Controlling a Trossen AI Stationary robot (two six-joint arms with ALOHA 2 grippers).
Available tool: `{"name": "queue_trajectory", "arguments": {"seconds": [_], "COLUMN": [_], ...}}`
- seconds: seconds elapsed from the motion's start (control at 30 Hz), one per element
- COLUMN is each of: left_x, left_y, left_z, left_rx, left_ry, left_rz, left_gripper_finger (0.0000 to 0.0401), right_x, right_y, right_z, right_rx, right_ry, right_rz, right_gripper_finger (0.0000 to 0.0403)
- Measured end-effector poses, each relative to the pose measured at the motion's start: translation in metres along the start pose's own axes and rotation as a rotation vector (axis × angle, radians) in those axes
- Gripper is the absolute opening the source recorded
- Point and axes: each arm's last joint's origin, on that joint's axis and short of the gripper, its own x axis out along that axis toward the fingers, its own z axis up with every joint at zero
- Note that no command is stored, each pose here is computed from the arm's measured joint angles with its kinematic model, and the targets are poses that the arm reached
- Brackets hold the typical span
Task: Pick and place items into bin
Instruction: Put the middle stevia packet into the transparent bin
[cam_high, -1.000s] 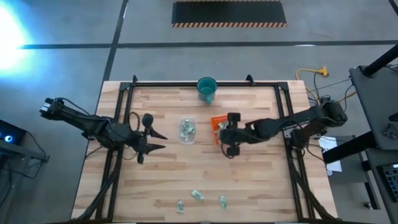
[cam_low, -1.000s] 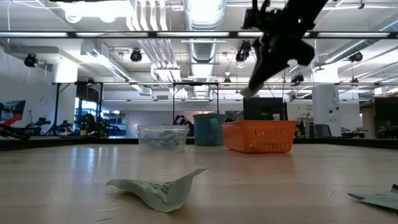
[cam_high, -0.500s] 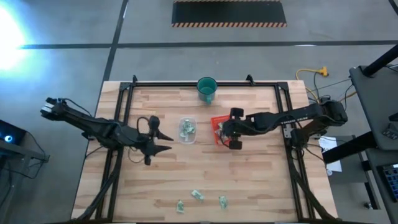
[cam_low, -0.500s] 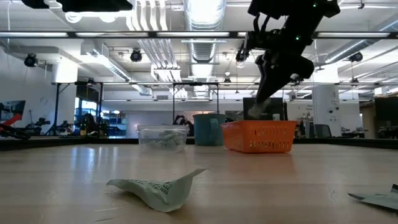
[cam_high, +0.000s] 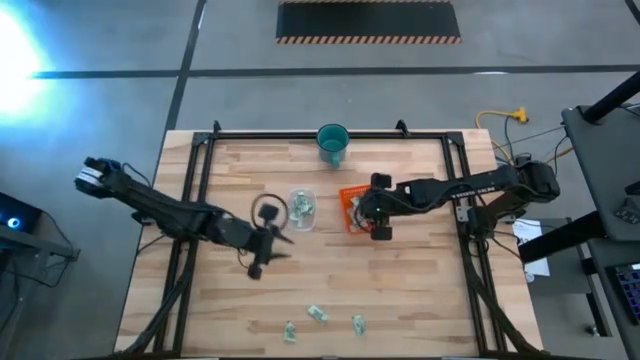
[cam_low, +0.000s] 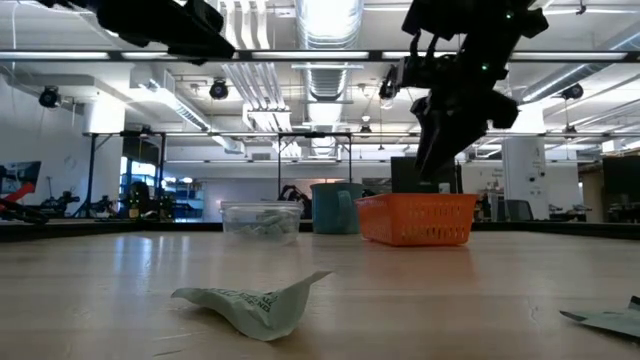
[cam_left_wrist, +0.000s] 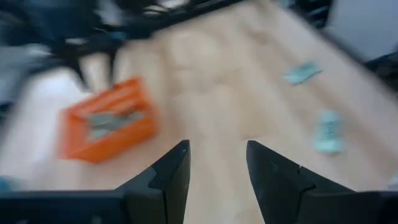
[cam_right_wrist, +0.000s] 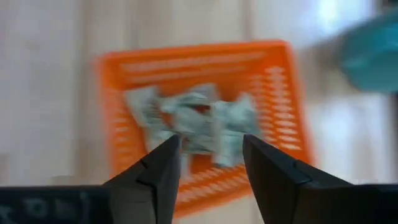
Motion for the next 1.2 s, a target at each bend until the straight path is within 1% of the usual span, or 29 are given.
{"name": "queue_trajectory", "arguments": {"seconds": [0.13,0.27,0.37,0.5,0.6,0.7,0.83,0.9,0.97,1.03,1.2], "left_x": [0.027,0.058,0.077,0.099,0.110,0.116,0.118,0.121,0.125,0.132,0.147], "left_y": [-0.011,-0.023,-0.030,-0.041,-0.052,-0.065,-0.081,-0.088,-0.094,-0.099,-0.106], "left_z": [-0.001,-0.009,-0.015,-0.020,-0.017,-0.008,0.003,0.007,0.007,0.008,0.009], "left_rx": [-0.095,-0.104,-0.156,-0.211,-0.234,-0.246,-0.241,-0.235,-0.225,-0.214,-0.167], "left_ry": [-0.036,-0.059,-0.038,0.012,0.026,0.015,0.001,-0.007,0.007,0.037,0.220], "left_rz": [-0.111,-0.177,-0.206,-0.223,-0.255,-0.295,-0.337,-0.337,-0.309,-0.293,-0.277], "left_gripper_finger": [0.0141,0.0141,0.0141,0.0140,0.0132,0.0119,0.0103,0.0099,0.0098,0.0098,0.0098], "right_x": [-0.002,-0.005,-0.009,-0.019,-0.028,-0.039,-0.051,-0.055,-0.058,-0.060,-0.060], "right_y": [0.008,0.016,0.020,0.022,0.024,0.026,0.028,0.029,0.031,0.033,0.041], "right_z": [-0.002,-0.007,-0.015,-0.025,-0.029,-0.033,-0.040,-0.043,-0.045,-0.047,-0.049], "right_rx": [-0.025,-0.070,-0.098,-0.109,-0.132,-0.160,-0.181,-0.187,-0.195,-0.199,-0.222], "right_ry": [-0.059,-0.151,-0.204,-0.280,-0.384,-0.476,-0.554,-0.574,-0.587,-0.591,-0.583], "right_rz": [0.143,0.264,0.323,0.358,0.402,0.446,0.470,0.476,0.484,0.493,0.515], "right_gripper_finger": [0.0168,0.0167,0.0164,0.0159,0.0157,0.0158,0.0156,0.0155,0.0155,0.0157,0.0155]}}
